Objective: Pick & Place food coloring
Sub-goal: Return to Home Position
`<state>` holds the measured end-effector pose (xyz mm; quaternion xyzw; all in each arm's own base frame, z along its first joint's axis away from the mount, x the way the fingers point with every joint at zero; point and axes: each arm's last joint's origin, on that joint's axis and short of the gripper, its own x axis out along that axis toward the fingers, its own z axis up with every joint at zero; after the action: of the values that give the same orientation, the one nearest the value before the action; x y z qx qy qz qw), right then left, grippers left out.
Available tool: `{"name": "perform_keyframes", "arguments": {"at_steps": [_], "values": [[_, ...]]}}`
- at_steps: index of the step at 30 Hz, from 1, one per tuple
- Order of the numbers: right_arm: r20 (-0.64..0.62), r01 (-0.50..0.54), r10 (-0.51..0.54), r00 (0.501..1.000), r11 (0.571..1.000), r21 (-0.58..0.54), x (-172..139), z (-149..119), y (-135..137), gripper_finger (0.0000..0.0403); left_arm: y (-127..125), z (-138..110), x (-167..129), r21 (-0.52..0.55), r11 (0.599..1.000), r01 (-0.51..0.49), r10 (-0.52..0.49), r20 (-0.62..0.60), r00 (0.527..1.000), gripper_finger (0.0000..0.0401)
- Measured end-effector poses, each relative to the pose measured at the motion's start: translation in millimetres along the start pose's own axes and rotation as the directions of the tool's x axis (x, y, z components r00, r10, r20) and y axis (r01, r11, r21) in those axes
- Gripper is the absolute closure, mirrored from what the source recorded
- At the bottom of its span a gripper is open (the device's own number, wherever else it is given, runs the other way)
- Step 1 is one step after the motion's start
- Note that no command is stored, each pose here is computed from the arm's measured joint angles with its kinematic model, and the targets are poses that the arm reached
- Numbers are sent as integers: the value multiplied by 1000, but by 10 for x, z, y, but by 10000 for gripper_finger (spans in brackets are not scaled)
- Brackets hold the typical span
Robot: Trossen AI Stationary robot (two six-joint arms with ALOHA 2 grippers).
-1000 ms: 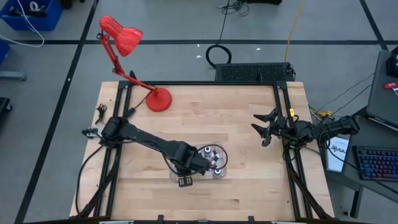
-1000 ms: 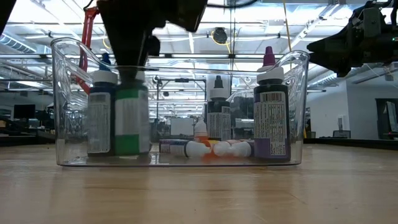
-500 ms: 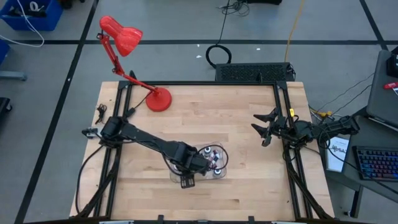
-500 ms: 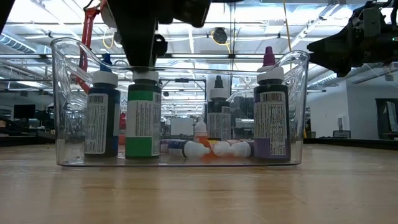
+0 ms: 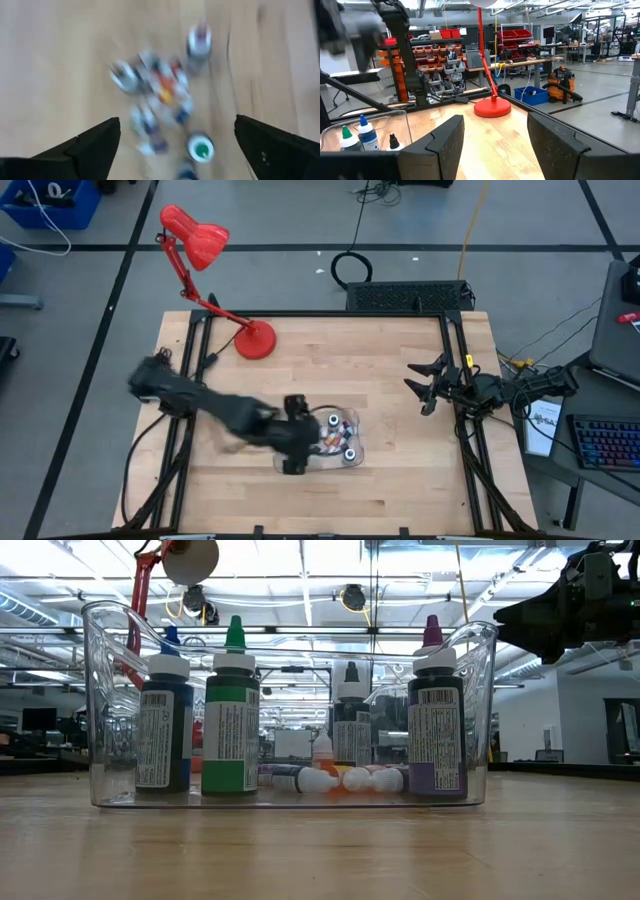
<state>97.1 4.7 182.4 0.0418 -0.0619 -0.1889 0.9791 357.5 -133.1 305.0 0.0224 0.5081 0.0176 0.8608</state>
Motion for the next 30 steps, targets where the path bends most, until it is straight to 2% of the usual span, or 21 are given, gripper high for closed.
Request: {"name": "perform_keyframes", "arguments": {"at_steps": [3,6,9,12,14,17,19,23,30], "values": [[0,0,0,1000,1000,0,0,0,0,195,-58,-86,-489,77,988,-133,111,239,965,29],[0,0,0,1000,1000,0,0,0,0,196,33,-399,-732,83,981,-178,126,432,893,40],[0,0,0,1000,1000,0,0,0,0,197,349,-935,-686,1,989,-149,123,560,819,47],[0,0,0,1000,1000,0,0,0,0,195,755,-1550,-514,-180,980,-85,186,668,720,50],[0,0,0,1000,1000,0,0,0,0,195,947,-1905,-401,-244,970,-9,192,739,646,49],[0,0,0,1000,1000,-1,0,0,0,197,1082,-2308,-322,-163,981,109,85,853,514,46],[1,0,0,1000,1000,0,0,1,0,197,1112,-2490,-273,-97,985,143,25,899,437,44],[0,0,0,1000,1000,0,0,0,0,196,1136,-2701,-198,-70,984,166,-2,918,396,45],[0,0,0,1000,1000,0,0,0,0,195,1125,-2816,-78,-50,990,134,-15,897,441,43]]}}
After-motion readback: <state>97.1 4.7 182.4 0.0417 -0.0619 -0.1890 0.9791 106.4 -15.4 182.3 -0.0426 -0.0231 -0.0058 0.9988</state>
